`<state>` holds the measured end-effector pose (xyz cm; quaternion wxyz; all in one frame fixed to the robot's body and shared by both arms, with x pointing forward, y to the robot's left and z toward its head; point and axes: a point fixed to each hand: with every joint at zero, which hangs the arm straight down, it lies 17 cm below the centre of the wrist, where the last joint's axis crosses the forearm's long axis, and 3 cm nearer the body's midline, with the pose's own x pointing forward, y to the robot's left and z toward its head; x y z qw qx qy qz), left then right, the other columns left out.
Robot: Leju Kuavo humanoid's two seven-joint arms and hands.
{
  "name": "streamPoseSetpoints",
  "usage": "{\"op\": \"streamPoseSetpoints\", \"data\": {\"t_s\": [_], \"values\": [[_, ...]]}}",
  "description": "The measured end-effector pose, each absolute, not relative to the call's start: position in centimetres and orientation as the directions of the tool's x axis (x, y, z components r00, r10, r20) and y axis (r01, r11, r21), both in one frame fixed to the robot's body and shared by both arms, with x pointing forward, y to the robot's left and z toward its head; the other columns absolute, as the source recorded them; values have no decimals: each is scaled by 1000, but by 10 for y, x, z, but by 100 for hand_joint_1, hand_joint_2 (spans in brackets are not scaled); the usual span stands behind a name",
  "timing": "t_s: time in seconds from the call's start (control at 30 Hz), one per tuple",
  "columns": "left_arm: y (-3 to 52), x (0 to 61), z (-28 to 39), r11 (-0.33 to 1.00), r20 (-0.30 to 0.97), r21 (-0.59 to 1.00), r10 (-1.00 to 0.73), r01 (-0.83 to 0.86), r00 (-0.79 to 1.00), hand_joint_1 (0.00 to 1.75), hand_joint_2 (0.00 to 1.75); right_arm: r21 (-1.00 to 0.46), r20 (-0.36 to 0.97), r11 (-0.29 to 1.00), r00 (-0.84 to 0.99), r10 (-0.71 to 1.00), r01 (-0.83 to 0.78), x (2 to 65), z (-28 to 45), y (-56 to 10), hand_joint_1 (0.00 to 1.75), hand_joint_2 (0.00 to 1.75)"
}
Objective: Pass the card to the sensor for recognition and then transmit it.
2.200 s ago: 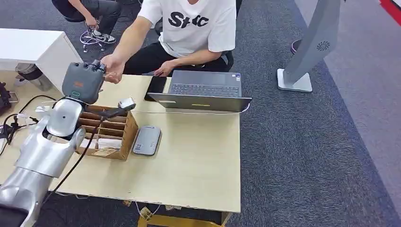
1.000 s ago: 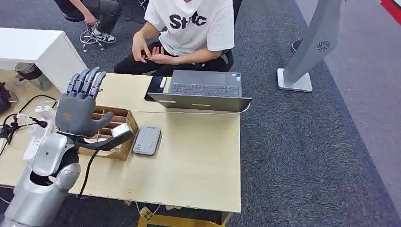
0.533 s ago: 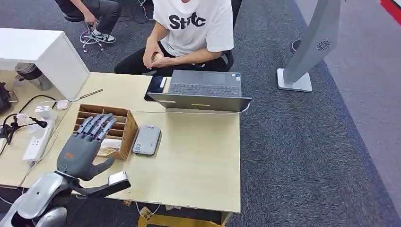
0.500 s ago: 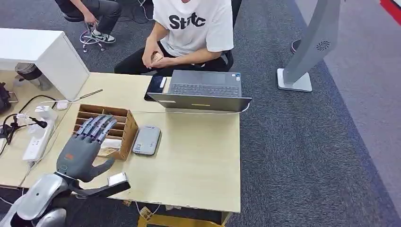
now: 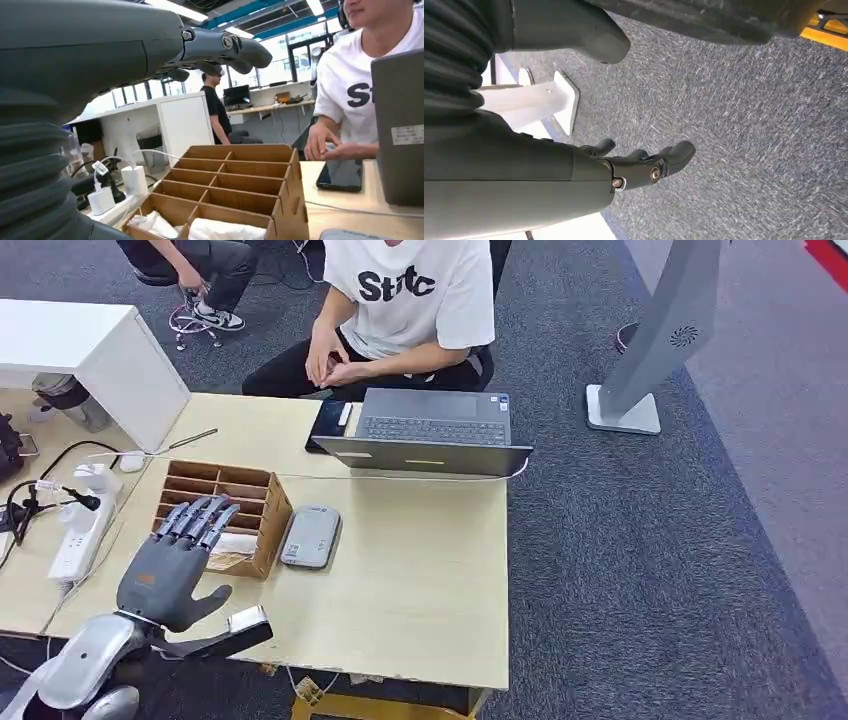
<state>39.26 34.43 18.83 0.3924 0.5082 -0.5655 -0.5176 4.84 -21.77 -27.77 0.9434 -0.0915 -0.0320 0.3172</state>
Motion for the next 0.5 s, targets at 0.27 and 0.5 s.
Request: {"op": "streamPoseSetpoints", "data": {"t_s": [0.27, 0.5], "values": [[358, 399, 169, -67, -83, 990, -988, -123, -132, 0, 175, -192, 2, 780, 794, 608, -596, 48, -278, -217, 0, 175], [367, 404, 153, -79, -88, 994, -990, -80, -107, 0, 175, -189, -1, 775, 790, 613, -602, 48, -278, -217, 0, 175]]}}
